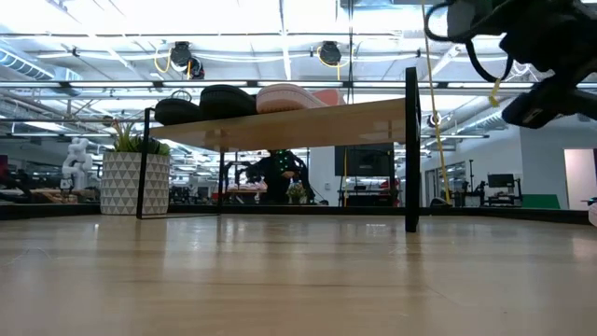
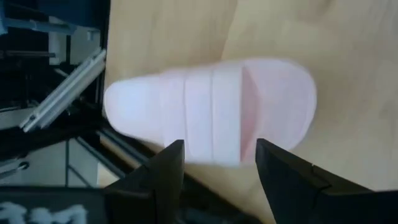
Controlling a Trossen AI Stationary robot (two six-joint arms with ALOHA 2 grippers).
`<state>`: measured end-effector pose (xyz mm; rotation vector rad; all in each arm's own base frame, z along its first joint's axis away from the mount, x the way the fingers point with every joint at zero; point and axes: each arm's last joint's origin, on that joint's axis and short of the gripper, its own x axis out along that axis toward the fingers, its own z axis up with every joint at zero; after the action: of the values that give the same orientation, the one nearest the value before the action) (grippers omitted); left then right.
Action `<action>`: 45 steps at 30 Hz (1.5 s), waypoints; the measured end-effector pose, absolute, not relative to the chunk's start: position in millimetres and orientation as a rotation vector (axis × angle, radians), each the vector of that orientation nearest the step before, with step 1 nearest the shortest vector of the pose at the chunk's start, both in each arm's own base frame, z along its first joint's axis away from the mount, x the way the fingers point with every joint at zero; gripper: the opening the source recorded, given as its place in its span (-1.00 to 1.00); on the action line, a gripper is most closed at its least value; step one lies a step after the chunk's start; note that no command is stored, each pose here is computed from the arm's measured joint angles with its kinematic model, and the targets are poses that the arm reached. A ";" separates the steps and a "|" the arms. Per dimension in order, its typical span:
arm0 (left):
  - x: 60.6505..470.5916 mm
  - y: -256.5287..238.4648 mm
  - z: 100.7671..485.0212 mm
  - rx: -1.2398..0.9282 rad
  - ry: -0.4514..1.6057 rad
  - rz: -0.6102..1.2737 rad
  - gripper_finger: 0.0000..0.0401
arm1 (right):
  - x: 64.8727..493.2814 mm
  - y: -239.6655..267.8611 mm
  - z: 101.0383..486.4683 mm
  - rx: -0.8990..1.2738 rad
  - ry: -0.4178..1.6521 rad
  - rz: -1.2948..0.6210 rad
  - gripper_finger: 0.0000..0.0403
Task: Pick and place slides into the shelf
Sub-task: Put the pink slide on the shelf
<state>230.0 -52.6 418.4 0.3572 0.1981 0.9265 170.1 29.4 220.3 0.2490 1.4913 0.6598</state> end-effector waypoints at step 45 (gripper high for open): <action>227.3 -63.5 418.2 0.354 0.186 0.880 -0.21 | 171.7 45.9 175.4 0.324 1.530 0.672 -0.07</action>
<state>227.3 -63.5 418.2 0.3536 0.1858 0.8799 171.7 45.9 175.4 0.3239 1.5304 0.6719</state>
